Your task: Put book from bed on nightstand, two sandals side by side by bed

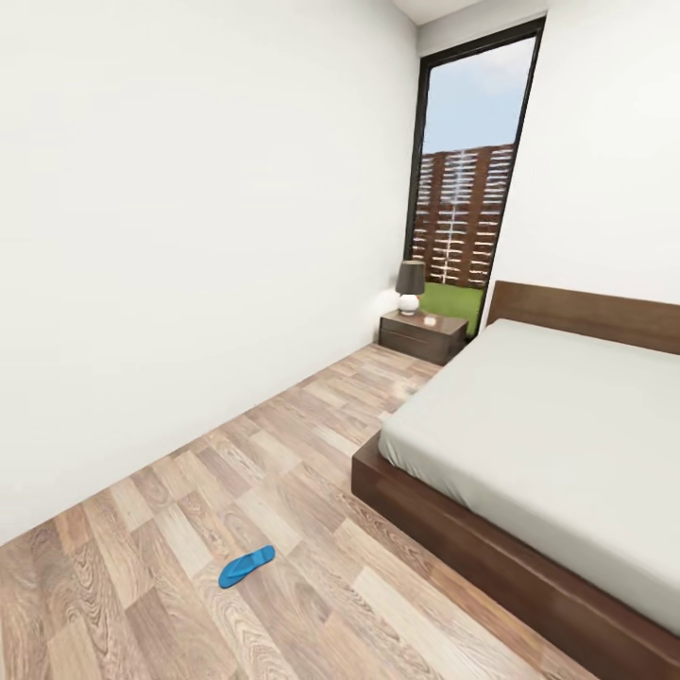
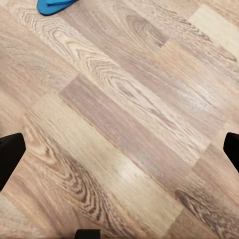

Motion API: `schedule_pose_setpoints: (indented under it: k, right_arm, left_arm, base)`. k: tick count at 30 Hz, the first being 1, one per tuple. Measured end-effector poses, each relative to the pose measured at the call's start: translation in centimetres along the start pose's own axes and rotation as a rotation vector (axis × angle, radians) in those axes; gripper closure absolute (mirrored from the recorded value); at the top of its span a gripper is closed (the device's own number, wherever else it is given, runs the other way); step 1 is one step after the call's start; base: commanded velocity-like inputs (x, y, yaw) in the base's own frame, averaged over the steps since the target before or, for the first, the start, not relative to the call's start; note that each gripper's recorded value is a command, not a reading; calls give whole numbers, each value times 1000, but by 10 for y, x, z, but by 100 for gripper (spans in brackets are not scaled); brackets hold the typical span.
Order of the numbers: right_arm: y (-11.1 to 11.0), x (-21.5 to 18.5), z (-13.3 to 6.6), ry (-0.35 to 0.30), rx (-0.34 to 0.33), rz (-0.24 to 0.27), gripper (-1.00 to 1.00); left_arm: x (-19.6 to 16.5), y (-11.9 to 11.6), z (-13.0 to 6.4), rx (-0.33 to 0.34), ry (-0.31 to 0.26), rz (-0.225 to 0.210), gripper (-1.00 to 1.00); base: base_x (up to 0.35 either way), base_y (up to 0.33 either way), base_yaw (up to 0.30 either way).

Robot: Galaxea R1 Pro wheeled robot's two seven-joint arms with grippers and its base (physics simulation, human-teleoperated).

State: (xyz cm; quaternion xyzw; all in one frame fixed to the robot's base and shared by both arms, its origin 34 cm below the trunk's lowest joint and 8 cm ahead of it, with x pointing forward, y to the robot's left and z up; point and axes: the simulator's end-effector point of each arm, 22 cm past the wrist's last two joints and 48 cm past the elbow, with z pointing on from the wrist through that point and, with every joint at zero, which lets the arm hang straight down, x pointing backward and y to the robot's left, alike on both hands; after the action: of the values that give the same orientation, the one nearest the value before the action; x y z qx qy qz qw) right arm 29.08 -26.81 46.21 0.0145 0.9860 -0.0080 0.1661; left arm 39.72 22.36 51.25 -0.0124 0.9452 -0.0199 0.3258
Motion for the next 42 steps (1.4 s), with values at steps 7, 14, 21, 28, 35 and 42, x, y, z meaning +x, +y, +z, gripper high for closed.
schedule_pose_setpoints:
  k: [7,14,21,28,35,42]
  right_arm:
    - [1,3,0,6,1,1,-100]
    - [1,4,0,10,2,2,-100]
    - [1,6,0,14,3,1,-100]
    - [1,7,0,18,3,1,-100]
    - [1,8,0,21,3,1,-100]
    - [1,10,0,26,3,0,-100]
  left_arm:
    - [2,0,0,0,4,0,-100]
    - [4,0,0,-1,9,-1,-100]
    - [6,1,0,-1,15,-1,-100]
    - [7,0,0,-1,19,-1,-100]
    - [9,1,0,-1,22,-1,-100]
    - [14,1,0,-1,32,0,-100]
  base:
    - [0,0,257]
    - [0,0,271]
    - [0,0,274]
    - [0,0,275]
    - [0,0,274]
    - [0,0,275]
